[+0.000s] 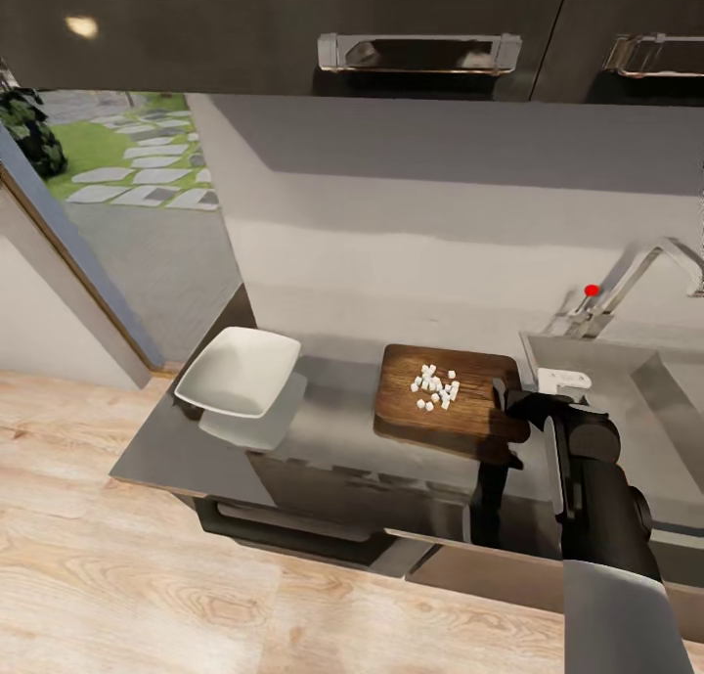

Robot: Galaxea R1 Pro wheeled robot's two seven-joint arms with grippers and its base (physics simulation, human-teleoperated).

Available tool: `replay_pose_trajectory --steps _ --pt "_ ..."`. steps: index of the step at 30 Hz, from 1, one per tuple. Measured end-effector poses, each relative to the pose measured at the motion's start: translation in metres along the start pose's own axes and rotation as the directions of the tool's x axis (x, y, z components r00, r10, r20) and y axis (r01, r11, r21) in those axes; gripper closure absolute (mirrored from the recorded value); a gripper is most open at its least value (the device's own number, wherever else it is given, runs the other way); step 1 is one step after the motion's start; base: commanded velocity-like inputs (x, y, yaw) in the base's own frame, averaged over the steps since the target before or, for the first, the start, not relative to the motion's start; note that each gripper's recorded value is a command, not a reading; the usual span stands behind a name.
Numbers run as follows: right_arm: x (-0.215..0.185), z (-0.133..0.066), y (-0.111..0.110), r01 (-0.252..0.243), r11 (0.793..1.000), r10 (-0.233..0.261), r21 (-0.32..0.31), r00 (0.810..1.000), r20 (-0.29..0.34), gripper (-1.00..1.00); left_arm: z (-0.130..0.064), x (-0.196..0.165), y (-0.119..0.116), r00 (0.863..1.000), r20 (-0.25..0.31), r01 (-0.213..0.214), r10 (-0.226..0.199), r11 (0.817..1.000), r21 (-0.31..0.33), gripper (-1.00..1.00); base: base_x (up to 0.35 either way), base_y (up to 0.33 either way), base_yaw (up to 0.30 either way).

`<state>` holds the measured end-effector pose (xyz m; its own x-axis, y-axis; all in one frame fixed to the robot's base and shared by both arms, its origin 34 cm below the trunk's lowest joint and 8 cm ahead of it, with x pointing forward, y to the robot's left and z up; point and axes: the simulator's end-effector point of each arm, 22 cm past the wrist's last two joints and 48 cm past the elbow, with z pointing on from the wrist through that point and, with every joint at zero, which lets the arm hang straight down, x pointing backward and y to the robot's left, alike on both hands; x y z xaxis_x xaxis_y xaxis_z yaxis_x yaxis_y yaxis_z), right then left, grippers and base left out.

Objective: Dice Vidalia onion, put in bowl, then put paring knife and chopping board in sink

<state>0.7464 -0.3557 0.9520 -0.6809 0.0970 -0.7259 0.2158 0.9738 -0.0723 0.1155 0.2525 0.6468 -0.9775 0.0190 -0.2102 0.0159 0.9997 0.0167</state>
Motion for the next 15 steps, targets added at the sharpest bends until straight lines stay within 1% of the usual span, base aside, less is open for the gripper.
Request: replay_pose_trajectory --steps 10,15 --pt "-0.008 -0.006 0.0 -0.003 1.0 0.003 -0.002 1.0 0.015 1.0 0.002 -0.01 0.001 1.0 0.029 -0.002 0.002 1.0 -0.001 -1.0 0.0 0.0 0.0" --pt "-0.012 -0.01 -0.001 -0.004 1.0 0.004 -0.002 1.0 0.023 1.0 0.003 -0.025 0.002 0.998 0.061 -0.001 0.001 1.0 -0.003 -1.0 0.0 0.0 0.0"
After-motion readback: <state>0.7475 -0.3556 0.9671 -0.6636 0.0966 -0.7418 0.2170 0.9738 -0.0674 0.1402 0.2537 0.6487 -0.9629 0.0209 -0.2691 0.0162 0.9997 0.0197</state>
